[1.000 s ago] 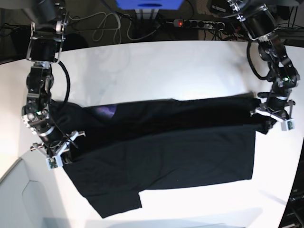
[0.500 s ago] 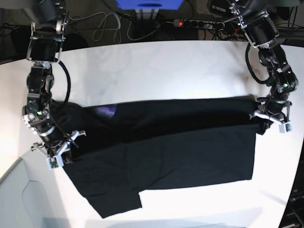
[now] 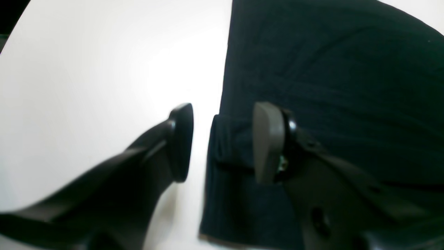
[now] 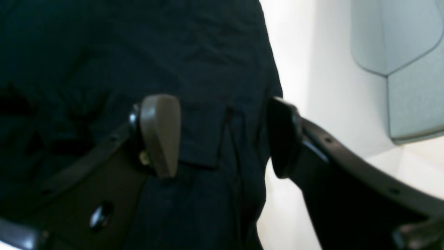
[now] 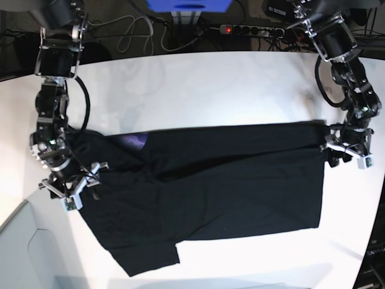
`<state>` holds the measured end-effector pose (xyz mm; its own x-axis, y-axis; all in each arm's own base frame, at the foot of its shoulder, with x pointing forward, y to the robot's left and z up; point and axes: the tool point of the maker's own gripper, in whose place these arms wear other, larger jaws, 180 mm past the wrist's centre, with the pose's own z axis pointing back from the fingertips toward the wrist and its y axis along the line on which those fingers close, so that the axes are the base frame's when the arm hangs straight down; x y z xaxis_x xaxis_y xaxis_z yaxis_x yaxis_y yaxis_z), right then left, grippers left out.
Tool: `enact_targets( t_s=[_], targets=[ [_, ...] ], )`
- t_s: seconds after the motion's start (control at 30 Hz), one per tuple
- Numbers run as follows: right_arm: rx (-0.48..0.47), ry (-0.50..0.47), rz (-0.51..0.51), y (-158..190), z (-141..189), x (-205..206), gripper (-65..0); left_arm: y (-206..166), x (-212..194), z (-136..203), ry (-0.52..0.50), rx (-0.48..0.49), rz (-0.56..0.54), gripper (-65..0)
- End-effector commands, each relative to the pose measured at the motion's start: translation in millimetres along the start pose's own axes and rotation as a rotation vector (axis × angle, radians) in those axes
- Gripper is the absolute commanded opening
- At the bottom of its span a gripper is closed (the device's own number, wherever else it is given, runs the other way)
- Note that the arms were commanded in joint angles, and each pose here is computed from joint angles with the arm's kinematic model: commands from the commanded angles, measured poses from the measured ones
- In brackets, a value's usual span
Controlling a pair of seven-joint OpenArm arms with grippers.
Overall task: Fold the T-shirt properly
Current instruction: 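Lower the held edge onto the shirt body and open both grippers, then regrasp the folded edge of the shirt with both grippers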
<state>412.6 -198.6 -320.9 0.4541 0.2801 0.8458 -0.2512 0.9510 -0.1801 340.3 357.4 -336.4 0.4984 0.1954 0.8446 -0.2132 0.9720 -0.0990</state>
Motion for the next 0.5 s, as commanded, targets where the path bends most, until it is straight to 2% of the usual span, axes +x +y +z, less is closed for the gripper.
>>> enact_targets(
  t_s=[0.0,0.1,0.2,0.33,0.47],
  targets=[
    [-0.018,-0.057,0.008,-10,3,19,-26.9,1,25,4,-0.072,-0.003,-0.012,-35.8],
    [-0.017,-0.045,0.008,-9,4,12,-26.9,4,10,7,-0.042,0.002,-0.012,-32.7],
    [-0.02,-0.04,0.02,-8,9,8,-26.8,10,-20,12,0.024,0.01,-0.007,-31.0],
    [-0.026,-0.036,0.052,-3,19,1,-26.4,6,-54,18,0.077,0.008,0.017,-31.1],
    [-0.038,-0.046,0.095,2,33,1,-26.2,19,-65,26,0.083,0.045,0.062,-31.1]
  ],
)
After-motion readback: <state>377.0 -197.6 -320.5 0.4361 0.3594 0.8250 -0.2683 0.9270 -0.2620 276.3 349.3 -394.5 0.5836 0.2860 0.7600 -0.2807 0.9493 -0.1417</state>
